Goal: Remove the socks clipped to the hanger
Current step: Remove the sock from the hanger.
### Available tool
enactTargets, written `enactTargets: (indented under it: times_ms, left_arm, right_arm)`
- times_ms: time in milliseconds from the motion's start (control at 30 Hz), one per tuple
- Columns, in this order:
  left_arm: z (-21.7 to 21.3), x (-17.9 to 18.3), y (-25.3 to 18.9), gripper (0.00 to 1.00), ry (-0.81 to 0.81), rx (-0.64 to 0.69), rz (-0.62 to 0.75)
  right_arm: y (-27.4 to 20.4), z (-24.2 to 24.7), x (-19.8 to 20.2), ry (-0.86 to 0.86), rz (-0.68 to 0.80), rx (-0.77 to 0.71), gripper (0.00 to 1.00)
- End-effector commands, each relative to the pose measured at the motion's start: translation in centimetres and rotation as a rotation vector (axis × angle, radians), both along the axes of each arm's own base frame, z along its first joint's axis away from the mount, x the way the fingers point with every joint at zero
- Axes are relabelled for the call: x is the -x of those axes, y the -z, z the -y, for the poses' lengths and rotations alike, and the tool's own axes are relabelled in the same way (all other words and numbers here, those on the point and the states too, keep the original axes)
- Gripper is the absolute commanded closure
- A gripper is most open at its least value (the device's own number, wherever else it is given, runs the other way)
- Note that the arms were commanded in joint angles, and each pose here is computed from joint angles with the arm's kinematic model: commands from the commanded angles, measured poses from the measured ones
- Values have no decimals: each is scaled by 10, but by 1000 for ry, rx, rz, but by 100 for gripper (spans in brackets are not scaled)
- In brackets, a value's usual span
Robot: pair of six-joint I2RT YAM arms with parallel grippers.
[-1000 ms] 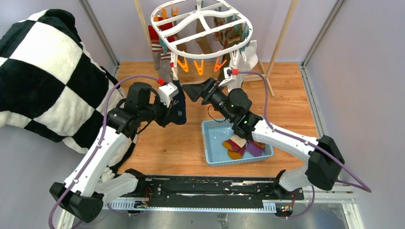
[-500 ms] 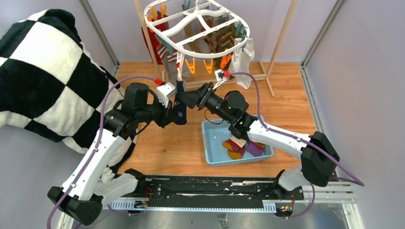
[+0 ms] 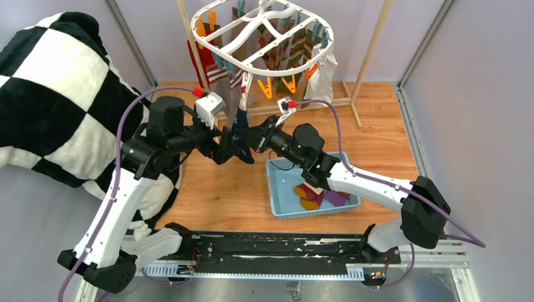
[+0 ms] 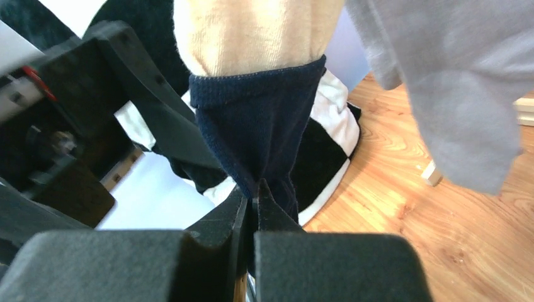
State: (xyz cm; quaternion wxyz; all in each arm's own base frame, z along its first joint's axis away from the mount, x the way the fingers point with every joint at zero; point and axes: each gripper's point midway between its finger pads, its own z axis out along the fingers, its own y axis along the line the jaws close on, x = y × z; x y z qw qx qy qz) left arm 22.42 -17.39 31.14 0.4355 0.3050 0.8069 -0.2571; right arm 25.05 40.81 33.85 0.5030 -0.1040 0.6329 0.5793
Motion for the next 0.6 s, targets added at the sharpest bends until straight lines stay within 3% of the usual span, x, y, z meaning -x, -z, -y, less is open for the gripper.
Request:
enactTargets:
  times_ms: [0, 300, 567]
  left_arm:
    - [1, -3, -42, 8, -25, 43, 69]
    - [6, -41, -91, 13, -109, 77, 135]
    - [15, -78, -110, 15, -175, 93, 136]
  right_arm:
    - [-12, -1, 6, 43, 90, 70, 100]
    - [-4, -13, 5, 49, 80, 107, 100]
    - [-6, -19, 4, 44, 76, 109, 100]
